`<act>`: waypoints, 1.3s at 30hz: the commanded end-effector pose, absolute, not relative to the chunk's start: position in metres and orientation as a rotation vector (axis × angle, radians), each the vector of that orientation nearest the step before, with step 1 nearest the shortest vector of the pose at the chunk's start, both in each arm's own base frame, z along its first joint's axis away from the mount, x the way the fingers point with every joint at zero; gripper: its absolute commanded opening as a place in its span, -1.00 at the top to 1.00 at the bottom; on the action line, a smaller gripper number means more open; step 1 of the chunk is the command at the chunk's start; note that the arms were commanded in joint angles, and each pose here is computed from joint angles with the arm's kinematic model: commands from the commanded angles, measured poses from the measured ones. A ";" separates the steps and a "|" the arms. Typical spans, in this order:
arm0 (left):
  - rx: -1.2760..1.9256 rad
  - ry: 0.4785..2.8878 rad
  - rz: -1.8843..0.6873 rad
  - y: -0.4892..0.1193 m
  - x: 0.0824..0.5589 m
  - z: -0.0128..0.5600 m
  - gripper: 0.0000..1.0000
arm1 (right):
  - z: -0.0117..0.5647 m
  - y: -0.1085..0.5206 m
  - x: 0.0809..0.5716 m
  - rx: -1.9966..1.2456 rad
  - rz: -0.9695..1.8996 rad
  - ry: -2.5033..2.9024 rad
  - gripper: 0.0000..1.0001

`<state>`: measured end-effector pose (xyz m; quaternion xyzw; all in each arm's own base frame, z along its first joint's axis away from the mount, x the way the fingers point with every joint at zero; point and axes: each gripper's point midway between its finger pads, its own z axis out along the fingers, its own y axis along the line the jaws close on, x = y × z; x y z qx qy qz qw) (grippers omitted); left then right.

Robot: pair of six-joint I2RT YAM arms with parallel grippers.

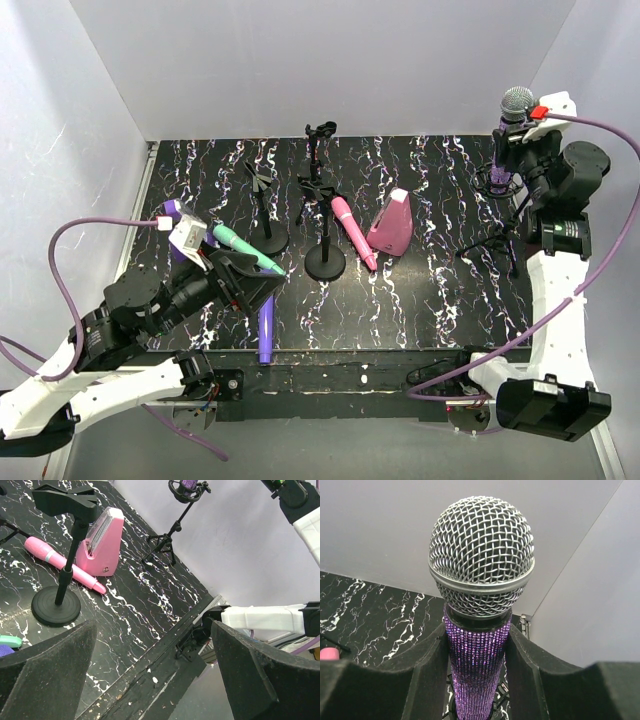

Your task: Attach the microphones to the stand

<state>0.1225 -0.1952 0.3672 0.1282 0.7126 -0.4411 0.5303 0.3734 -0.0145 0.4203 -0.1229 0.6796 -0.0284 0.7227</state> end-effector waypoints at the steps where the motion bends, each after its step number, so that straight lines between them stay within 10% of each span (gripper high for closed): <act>1: 0.299 1.720 -1.031 -0.192 0.124 0.360 -0.96 | 0.339 -0.043 0.368 -0.171 -0.083 1.754 0.97; 25: 0.283 1.714 -1.046 -0.188 0.121 0.361 -0.96 | 0.290 -0.057 0.367 -0.163 -0.076 1.824 0.97; 32: 0.279 1.710 -1.049 -0.186 0.120 0.362 -0.96 | 0.319 -0.046 0.355 -0.209 0.025 1.785 -0.34; 39: 0.279 1.703 -1.053 -0.185 0.119 0.365 -0.96 | 0.356 -0.039 0.347 -0.237 0.053 1.701 -0.68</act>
